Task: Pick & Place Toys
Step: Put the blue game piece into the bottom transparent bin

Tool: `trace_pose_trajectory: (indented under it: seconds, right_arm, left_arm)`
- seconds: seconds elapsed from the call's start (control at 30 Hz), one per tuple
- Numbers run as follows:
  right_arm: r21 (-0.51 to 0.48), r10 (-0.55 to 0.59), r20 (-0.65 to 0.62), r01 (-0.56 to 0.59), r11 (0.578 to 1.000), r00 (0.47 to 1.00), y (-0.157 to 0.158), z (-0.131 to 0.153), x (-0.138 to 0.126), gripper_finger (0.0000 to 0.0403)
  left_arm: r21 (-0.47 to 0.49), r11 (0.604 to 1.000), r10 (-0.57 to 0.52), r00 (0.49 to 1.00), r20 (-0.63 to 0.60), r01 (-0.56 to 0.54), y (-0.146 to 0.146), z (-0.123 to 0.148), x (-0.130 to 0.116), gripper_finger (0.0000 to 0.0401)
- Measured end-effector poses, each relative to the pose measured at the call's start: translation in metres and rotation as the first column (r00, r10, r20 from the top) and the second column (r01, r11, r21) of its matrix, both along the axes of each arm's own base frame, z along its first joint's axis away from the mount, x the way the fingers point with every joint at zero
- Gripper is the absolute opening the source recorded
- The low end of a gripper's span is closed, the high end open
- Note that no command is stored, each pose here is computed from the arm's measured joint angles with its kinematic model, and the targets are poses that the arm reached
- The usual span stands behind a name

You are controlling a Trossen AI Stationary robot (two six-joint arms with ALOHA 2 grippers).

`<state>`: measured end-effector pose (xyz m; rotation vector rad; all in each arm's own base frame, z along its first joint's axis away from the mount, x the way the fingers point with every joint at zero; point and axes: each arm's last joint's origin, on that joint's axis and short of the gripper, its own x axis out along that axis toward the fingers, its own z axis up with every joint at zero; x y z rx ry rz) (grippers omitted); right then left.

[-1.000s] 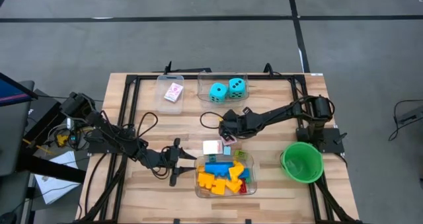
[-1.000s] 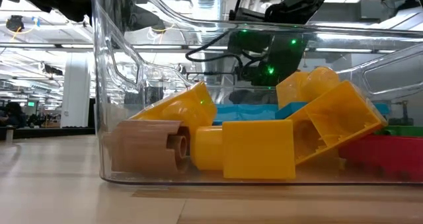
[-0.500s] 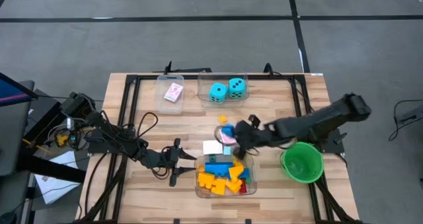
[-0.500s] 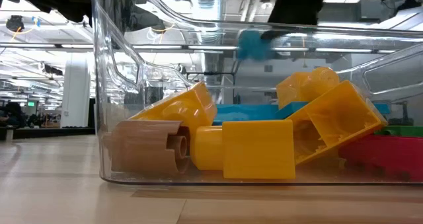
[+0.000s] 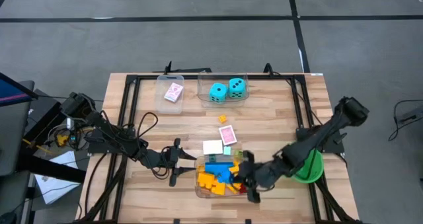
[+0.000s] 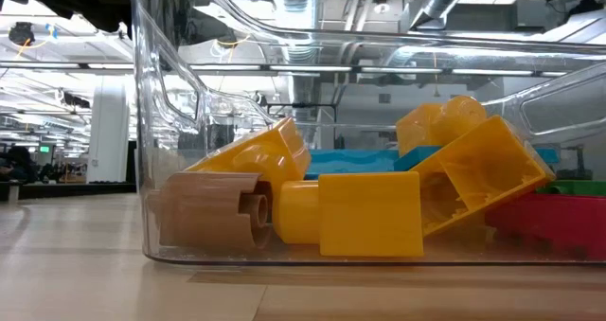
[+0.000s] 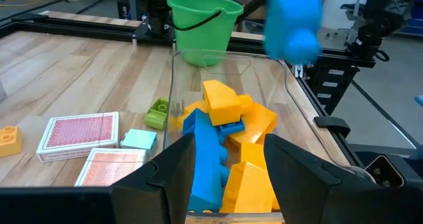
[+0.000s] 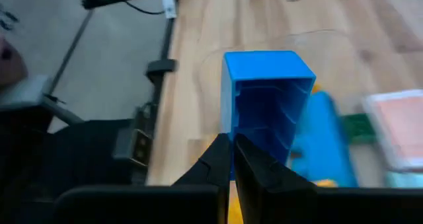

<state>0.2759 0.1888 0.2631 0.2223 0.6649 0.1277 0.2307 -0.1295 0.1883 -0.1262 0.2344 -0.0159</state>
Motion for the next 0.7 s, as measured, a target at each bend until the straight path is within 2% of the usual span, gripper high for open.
trace_pose_trajectory:
  seconds: [0.2,0.47,0.7]
  right_arm:
    - [0.006,-0.002,0.008,0.001,1.0,1.0,0.018,-0.016,0.004,0.0006]
    - [-0.006,-0.043,-0.039,0.043,0.999,0.998,0.005,-0.033,0.022,0.0012]
    - [0.003,-0.038,-0.043,0.039,0.999,0.998,0.004,-0.033,0.024,0.0016]
  left_arm:
    - [-0.001,1.0,0.0,1.0,0.001,0.0,0.0,0.0,0.0,0.0176]
    - [-0.001,1.0,0.0,1.0,0.0,0.0,0.0,0.0,0.0,0.0176]
    - [0.0,1.0,-0.005,1.0,-0.001,0.005,-0.001,0.0,-0.001,0.0176]
